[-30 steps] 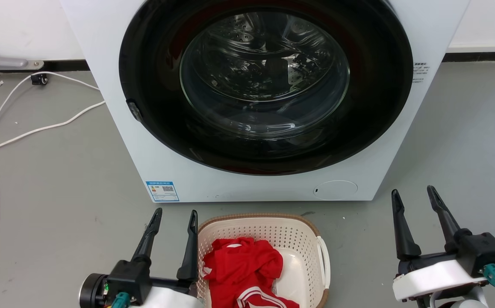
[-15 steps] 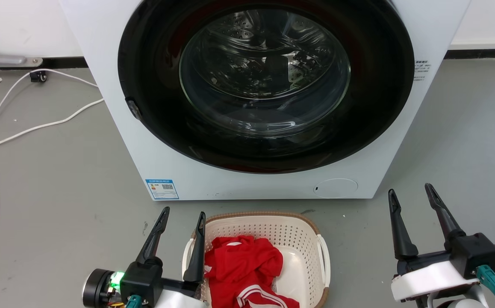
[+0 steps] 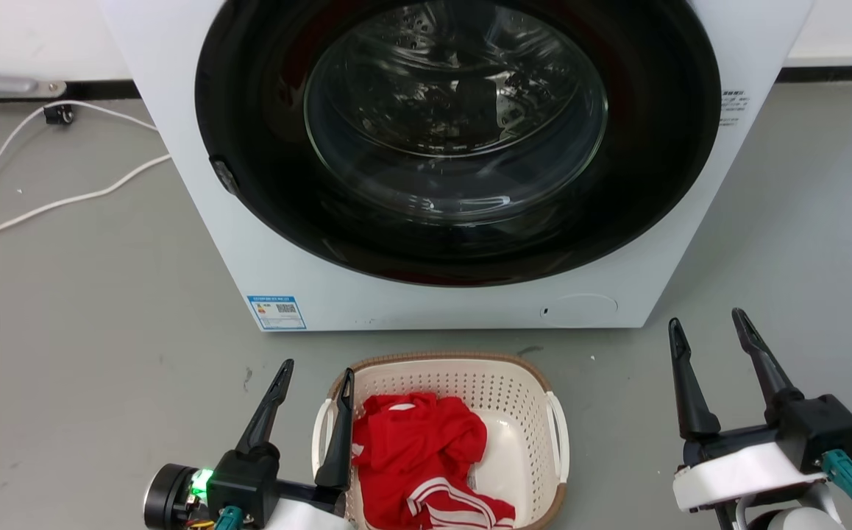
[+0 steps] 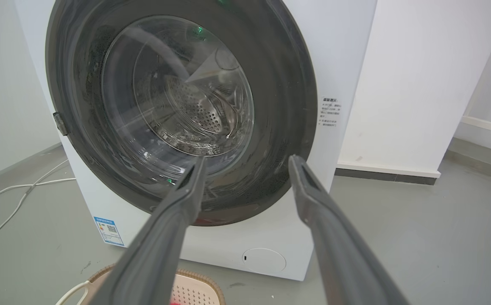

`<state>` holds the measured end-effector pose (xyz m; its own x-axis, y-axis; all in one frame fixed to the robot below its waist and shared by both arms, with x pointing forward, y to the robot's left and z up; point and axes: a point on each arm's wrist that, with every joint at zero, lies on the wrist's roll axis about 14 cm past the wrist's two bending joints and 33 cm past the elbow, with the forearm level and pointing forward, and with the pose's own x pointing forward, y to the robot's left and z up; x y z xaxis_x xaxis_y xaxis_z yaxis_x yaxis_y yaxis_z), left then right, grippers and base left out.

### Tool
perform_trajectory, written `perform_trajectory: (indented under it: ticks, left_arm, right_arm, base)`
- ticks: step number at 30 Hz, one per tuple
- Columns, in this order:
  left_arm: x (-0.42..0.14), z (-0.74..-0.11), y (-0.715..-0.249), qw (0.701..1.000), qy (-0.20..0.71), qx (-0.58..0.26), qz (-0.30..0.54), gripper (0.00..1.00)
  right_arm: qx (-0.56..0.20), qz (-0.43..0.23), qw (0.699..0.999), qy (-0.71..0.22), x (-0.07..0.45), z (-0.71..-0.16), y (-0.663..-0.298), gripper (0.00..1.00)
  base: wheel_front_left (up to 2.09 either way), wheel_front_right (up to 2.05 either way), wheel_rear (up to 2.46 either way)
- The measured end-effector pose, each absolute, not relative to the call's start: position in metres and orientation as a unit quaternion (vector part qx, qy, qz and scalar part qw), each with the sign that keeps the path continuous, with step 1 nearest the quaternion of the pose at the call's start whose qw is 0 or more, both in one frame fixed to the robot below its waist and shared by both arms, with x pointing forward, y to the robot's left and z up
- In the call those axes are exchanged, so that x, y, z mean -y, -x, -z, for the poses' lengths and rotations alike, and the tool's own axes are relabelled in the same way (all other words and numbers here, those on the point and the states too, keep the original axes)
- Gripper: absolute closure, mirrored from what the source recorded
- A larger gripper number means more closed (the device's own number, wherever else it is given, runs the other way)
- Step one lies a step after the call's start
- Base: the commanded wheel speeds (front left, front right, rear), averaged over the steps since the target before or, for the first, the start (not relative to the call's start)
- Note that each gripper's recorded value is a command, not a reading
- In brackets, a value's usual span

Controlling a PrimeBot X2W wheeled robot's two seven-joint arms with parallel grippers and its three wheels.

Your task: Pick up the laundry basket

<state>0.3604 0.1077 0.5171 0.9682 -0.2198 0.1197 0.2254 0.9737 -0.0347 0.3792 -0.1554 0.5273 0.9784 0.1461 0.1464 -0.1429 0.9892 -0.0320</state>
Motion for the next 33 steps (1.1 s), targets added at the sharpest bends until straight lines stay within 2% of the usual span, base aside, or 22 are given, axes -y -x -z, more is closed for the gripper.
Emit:
perform_trajectory:
  ticks: [8, 13, 23, 33]
  left_arm:
    - [-0.111, -0.485, -0.381, 0.993, 0.032, 0.01, 0.111, 0.0]
    - [-0.115, -0.453, -0.409, 0.993, 0.026, -0.029, 0.113, 0.0]
    - [-0.137, -0.349, -0.458, 0.981, 0.01, -0.158, 0.116, 0.0]
    - [-0.148, -0.24, -0.475, 0.939, -0.004, -0.32, 0.125, 0.0]
  right_arm:
    - [0.035, -0.081, 0.996, 0.008, 0.15, -0.499, -0.398, 0.0]
    - [0.004, -0.082, 0.997, 0.012, 0.151, -0.474, -0.426, 0.0]
    - [-0.137, -0.09, 0.986, 0.009, 0.148, -0.375, -0.462, 0.0]
    - [-0.307, -0.121, 0.944, 0.01, 0.134, -0.269, -0.46, 0.0]
  base:
    - [0.0, 0.0, 0.0]
    - [0.0, 0.0, 0.0]
    - [0.0, 0.0, 0.0]
    - [0.0, 0.0, 0.0]
